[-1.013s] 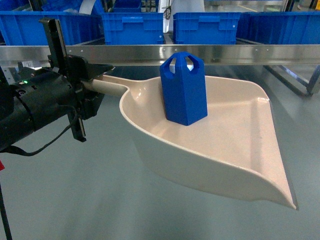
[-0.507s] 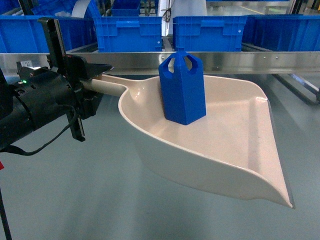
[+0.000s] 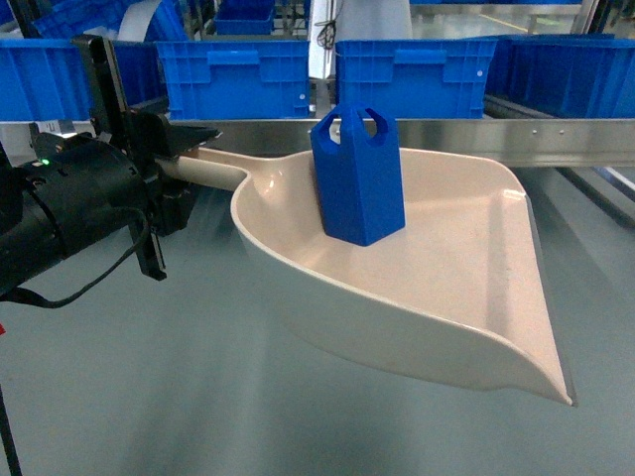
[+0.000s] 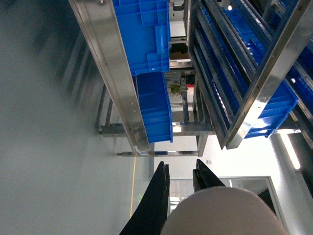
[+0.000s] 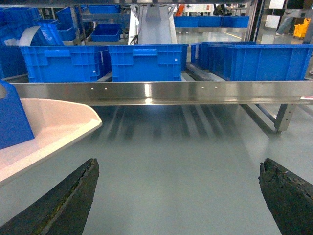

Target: Place part in tray to right shelf

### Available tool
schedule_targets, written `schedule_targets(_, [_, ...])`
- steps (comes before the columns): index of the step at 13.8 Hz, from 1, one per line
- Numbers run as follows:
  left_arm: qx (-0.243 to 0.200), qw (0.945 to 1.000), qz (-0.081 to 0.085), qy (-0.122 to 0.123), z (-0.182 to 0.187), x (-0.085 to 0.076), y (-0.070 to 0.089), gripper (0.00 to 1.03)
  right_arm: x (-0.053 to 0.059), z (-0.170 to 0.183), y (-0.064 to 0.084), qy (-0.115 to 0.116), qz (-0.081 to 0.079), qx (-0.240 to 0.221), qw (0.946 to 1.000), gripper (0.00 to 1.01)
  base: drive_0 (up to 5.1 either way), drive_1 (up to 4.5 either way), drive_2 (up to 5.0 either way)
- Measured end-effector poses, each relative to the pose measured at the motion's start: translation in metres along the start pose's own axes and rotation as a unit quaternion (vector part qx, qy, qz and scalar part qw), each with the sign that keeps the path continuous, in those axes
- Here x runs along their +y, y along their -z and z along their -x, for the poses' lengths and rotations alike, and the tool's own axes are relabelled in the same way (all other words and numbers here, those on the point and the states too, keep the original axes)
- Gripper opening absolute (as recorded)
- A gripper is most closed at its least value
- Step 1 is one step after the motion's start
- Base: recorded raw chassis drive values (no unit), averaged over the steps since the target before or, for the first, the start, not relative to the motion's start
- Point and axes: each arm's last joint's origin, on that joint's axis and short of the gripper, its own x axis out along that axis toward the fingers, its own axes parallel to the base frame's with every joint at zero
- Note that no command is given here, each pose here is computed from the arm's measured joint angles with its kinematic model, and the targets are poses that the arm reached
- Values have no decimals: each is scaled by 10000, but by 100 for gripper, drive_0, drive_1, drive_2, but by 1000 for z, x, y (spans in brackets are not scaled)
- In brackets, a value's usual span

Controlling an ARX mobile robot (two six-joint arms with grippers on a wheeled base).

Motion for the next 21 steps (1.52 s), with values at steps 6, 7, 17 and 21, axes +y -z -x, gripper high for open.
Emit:
schedule_targets(6, [103, 9999, 3, 6, -1, 0, 4, 12, 0, 0, 0, 4, 0, 4, 10000, 98, 259, 259, -467])
schedule_targets(7, [82, 10000, 1, 12, -1, 0, 4, 12, 0, 0, 0, 4, 0, 15, 10000, 98, 40, 467, -387])
schedule_targets(17, [44, 10000, 2, -4, 0, 0, 2, 12, 0, 0, 0, 15, 0, 6, 10000, 98, -155, 453, -285])
schedule_targets(21, [2, 10000, 1, -4, 0, 0, 0, 12, 0, 0, 0, 0, 0, 10, 10000, 98, -157, 459, -304])
